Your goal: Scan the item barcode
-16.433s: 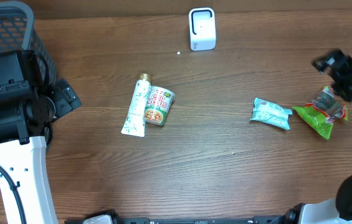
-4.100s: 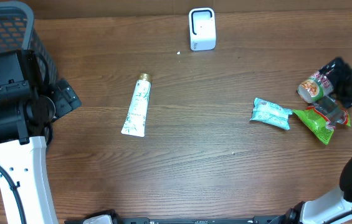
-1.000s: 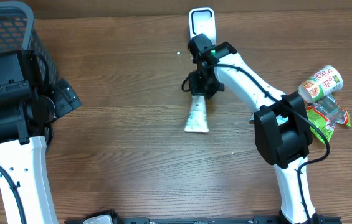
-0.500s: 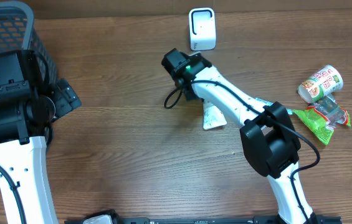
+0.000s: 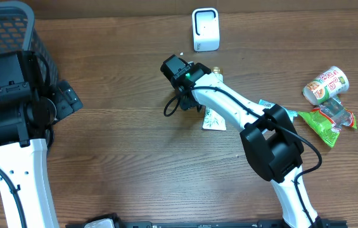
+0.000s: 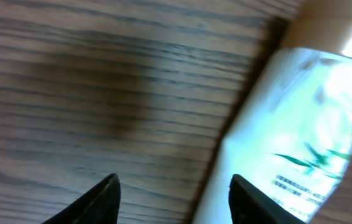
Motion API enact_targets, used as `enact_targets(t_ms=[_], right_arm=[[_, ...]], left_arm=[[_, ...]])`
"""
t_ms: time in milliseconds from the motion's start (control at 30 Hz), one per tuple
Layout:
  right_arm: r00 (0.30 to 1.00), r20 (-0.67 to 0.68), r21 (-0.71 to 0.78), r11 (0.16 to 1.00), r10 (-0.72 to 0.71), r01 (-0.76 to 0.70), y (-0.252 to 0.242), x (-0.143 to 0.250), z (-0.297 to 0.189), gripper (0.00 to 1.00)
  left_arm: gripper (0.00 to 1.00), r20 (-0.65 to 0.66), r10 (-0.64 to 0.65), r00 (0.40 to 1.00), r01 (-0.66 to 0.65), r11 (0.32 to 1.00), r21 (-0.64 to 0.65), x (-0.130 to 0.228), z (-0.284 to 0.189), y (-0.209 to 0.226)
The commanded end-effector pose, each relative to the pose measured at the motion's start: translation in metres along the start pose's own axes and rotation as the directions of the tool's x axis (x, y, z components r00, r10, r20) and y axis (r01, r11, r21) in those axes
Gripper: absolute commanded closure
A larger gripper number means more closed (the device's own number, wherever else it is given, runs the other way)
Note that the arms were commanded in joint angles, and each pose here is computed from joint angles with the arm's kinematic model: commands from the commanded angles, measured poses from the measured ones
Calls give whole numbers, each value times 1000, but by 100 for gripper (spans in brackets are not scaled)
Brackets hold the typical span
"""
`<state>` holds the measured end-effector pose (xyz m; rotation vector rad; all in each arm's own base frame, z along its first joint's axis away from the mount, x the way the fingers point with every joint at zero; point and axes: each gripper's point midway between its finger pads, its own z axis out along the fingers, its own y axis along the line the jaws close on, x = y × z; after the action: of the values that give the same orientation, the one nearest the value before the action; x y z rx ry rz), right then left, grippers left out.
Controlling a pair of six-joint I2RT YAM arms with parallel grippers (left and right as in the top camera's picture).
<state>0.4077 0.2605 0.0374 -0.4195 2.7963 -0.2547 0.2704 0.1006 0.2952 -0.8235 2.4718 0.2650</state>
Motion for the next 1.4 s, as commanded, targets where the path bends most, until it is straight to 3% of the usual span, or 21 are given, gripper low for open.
enact_targets(t_ms=[0, 133, 300, 600, 733, 867, 933, 1033, 1133, 1233, 1367], right_arm=[[998, 55, 61, 997, -41, 37, -22, -14, -14, 43], [994, 66, 79, 993, -91, 86, -26, -16, -7, 43], [993, 71, 233, 970, -95, 76, -54, -8, 11, 38], [998, 21, 213, 976, -55, 49, -70, 14, 42, 38], [998, 14, 213, 976, -55, 50, -71, 15, 42, 50], [998, 12, 213, 975, -62, 58, -69, 15, 40, 90], [998, 13, 203, 977, -67, 63, -65, 13, 35, 96], [998, 14, 112, 992, -62, 60, -51, 5, 20, 96], [999, 29, -115, 993, -37, 40, -18, -8, -5, 96], [999, 13, -362, 932, 38, -30, 13, -19, -30, 96], [962, -116, -520, 810, 249, -272, 29, -25, -32, 96]], left_arm=[[0, 6, -18, 1000, 18, 1000, 1, -1, -1, 1], [0, 6, -18, 1000, 18, 1000, 1, -1, -1, 1], [0, 6, -18, 1000, 18, 1000, 1, -1, -1, 1], [0, 6, -18, 1000, 18, 1000, 1, -1, -1, 1], [0, 6, -18, 1000, 18, 1000, 1, -1, -1, 1], [0, 6, -19, 1000, 19, 1000, 1, -1, -1, 1], [0, 6, -18, 1000, 18, 1000, 1, -1, -1, 1], [0, 5, -19, 1000, 19, 1000, 1, -1, -1, 1], [0, 6, -18, 1000, 18, 1000, 1, -1, -1, 1], [0, 5, -19, 1000, 19, 1000, 1, -1, -1, 1], [0, 6, -19, 1000, 19, 1000, 1, -1, -1, 1]])
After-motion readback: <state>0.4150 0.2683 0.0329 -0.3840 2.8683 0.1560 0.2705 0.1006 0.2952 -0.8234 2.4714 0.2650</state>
